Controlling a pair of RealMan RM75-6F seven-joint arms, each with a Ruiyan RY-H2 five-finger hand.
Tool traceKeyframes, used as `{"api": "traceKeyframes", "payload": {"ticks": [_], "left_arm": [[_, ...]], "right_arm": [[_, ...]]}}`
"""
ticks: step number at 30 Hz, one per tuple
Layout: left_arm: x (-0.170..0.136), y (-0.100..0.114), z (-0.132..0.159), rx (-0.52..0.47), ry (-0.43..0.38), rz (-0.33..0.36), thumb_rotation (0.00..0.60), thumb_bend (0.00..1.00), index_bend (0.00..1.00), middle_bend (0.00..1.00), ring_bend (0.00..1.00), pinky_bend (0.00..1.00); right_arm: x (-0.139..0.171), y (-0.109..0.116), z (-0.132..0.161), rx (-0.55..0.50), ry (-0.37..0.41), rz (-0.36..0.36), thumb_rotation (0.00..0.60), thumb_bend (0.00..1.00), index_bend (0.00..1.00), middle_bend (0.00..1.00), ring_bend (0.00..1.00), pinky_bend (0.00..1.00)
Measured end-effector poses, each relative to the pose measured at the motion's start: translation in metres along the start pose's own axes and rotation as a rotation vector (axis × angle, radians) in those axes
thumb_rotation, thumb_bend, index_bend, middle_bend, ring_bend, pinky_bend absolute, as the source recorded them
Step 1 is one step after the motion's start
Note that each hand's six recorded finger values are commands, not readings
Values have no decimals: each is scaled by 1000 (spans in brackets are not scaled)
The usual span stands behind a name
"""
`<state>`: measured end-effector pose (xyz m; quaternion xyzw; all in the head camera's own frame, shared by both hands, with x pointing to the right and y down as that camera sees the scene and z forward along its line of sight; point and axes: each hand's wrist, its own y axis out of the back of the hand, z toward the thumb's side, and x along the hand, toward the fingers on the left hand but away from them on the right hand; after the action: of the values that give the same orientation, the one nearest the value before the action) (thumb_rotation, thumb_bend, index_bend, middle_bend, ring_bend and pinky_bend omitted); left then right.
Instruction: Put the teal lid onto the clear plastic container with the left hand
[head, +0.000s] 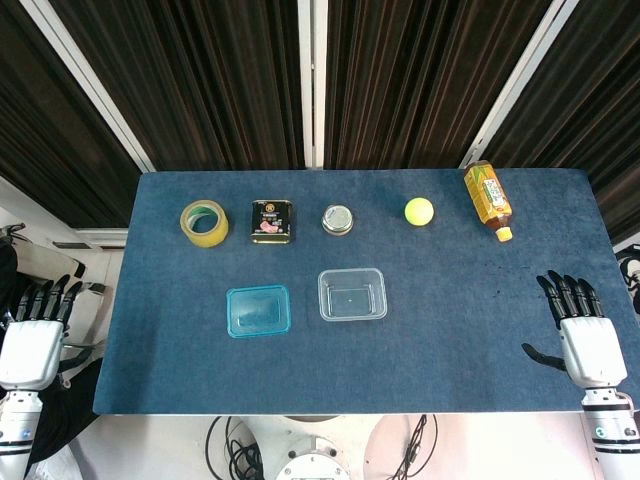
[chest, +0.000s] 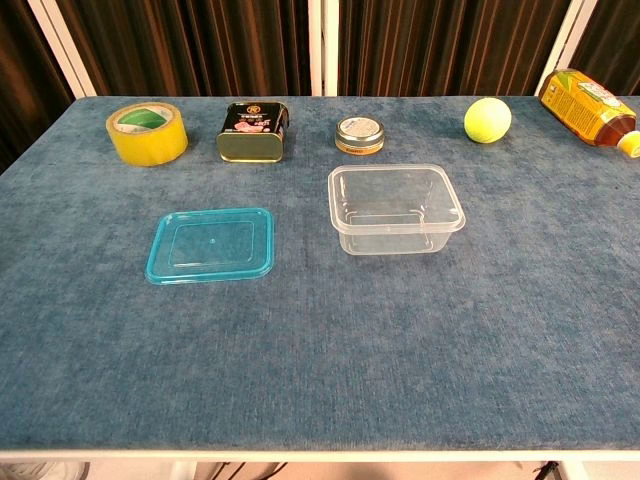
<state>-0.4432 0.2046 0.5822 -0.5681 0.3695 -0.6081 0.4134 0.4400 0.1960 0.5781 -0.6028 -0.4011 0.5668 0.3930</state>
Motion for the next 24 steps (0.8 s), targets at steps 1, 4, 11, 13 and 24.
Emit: {"api": "traceKeyframes", "payload": {"ticks": [1, 4, 11, 13, 24], "left_arm": [[0, 0, 0, -2, 0, -1, 600, 0, 76, 0, 0, 0], [0, -1, 1, -5, -2, -1, 600, 0, 77, 0, 0, 0], [-2, 1, 3, -6, -13, 13, 600, 0, 77, 0, 0, 0], [-1, 0, 4, -13, -14, 15, 600, 0, 77, 0, 0, 0], [0, 2, 14, -18, -51, 19, 600, 0, 78, 0, 0, 0]], "right_arm": [[0, 0, 0, -1, 1, 1, 600, 26, 0, 49, 0, 0], [-1, -3, 2, -6, 5, 10, 600, 26, 0, 49, 0, 0], [-3, -7, 12, -19, 50, 18, 600, 26, 0, 49, 0, 0], [-8, -8, 20, -29, 74, 17, 600, 26, 0, 48, 0, 0], [-70, -30, 116, -42, 342, 112, 600, 26, 0, 0, 0, 0]]}}
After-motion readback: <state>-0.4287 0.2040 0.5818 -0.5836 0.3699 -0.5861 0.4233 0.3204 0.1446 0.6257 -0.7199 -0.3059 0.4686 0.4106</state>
